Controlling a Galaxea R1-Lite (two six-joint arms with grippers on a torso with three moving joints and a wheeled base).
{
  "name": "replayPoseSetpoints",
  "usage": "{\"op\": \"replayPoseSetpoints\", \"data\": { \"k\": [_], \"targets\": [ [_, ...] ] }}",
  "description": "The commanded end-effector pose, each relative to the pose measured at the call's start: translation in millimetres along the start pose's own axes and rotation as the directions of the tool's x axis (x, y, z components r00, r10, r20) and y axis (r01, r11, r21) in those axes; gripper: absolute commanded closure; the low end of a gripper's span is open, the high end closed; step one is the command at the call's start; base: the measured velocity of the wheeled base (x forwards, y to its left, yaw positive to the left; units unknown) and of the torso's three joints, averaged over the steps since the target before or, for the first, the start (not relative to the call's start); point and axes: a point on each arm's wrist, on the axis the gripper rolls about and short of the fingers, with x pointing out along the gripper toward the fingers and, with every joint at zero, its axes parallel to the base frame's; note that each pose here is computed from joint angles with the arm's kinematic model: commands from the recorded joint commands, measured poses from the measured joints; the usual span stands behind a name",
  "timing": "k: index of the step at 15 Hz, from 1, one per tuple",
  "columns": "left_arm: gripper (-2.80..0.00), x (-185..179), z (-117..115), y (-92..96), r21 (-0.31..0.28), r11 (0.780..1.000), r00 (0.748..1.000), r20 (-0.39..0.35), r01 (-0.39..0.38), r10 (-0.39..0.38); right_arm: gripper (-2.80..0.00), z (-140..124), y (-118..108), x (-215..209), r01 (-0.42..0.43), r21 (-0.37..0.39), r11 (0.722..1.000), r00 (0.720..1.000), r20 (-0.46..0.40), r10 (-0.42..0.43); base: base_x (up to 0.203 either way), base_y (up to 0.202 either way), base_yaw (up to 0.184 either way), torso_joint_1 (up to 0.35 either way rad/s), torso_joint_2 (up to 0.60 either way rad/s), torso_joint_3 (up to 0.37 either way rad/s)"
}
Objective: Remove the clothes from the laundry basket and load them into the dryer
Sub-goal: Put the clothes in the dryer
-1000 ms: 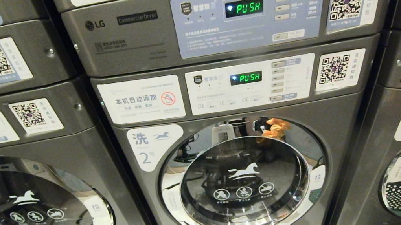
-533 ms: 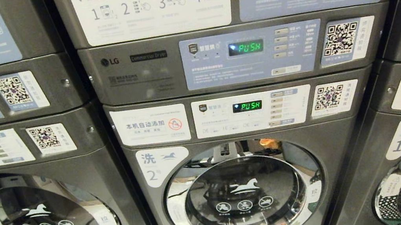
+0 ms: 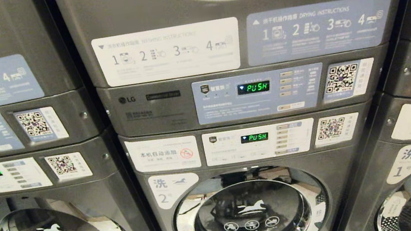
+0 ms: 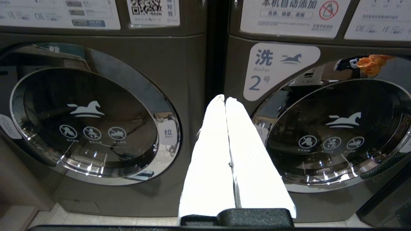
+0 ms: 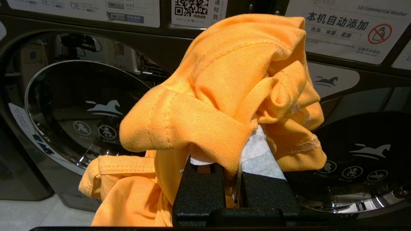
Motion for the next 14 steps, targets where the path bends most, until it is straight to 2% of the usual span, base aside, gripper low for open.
{"op": "replayPoseSetpoints", "data": {
  "k": [1,7,14],
  "targets": [
    [0.00,0.0,-0.5,0.0,0.000,1.000,1.000,0.000,0.000,0.000,0.00,0.0,0.0,-0.1,-0.001,-0.001,1.000,1.000,0.001,0.001,0.000,0.000,0.000,0.239,-0.57,-0.314],
    [0.00,0.0,-0.5,0.0,0.000,1.000,1.000,0.000,0.001,-0.001,0.00,-0.3,0.0,0.0,-0.001,-0.003,1.000,1.000,0.000,0.001,0.000,0.000,0.000,0.269,-0.59,-0.329],
    [0.00,0.0,-0.5,0.0,0.000,1.000,1.000,0.000,0.000,0.000,0.00,0.0,0.0,-0.1,-0.001,-0.001,1.000,1.000,0.001,0.001,0.000,0.000,0.000,0.183,-0.38,-0.204]
  ]
}}
